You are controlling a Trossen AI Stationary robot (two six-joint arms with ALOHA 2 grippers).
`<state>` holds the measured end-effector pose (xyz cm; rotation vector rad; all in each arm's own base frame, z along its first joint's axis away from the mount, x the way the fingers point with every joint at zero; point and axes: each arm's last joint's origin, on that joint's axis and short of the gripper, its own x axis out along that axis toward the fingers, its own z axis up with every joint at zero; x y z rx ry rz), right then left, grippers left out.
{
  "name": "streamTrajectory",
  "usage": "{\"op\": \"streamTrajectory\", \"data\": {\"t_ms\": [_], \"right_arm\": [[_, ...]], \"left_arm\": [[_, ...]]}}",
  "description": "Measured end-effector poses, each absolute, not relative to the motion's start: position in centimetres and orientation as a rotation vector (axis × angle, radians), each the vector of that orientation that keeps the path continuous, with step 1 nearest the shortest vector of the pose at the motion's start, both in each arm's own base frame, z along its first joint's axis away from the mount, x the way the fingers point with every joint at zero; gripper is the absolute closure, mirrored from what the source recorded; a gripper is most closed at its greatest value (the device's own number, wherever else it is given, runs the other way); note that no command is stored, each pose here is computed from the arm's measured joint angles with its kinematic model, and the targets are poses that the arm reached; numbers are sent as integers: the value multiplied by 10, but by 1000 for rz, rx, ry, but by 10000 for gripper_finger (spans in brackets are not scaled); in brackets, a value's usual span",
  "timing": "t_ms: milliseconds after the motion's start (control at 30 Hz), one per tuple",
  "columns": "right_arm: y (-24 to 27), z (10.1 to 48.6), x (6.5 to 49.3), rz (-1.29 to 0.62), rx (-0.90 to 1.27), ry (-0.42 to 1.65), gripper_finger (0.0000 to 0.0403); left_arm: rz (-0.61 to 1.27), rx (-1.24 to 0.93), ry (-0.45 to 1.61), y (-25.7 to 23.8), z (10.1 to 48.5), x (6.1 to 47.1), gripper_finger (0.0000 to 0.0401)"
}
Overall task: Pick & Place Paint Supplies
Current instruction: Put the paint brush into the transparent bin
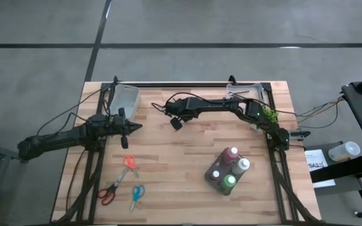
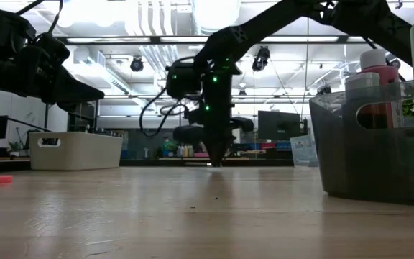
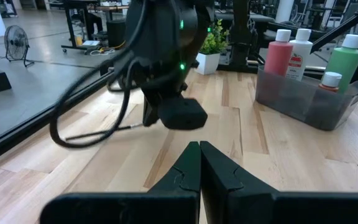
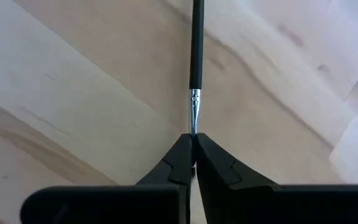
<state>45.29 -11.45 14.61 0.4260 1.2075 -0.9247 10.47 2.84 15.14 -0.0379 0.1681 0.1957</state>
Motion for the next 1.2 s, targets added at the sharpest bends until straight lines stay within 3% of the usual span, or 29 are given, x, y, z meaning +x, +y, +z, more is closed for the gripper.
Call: {"op": "streamTrajectory", "data": {"t_ms": [667, 900, 1200], "right_arm": [[-103, 224, 432, -852, 51, 1151, 394], [-97, 249, 386, -839, -16, 1133, 394], [-89, 278, 297, -833, -104, 1151, 394]], "left_arm": [[196, -38, 169, 28, 151, 105, 401], [196, -38, 168, 28, 151, 105, 401], [196, -38, 169, 28, 151, 105, 401]]}}
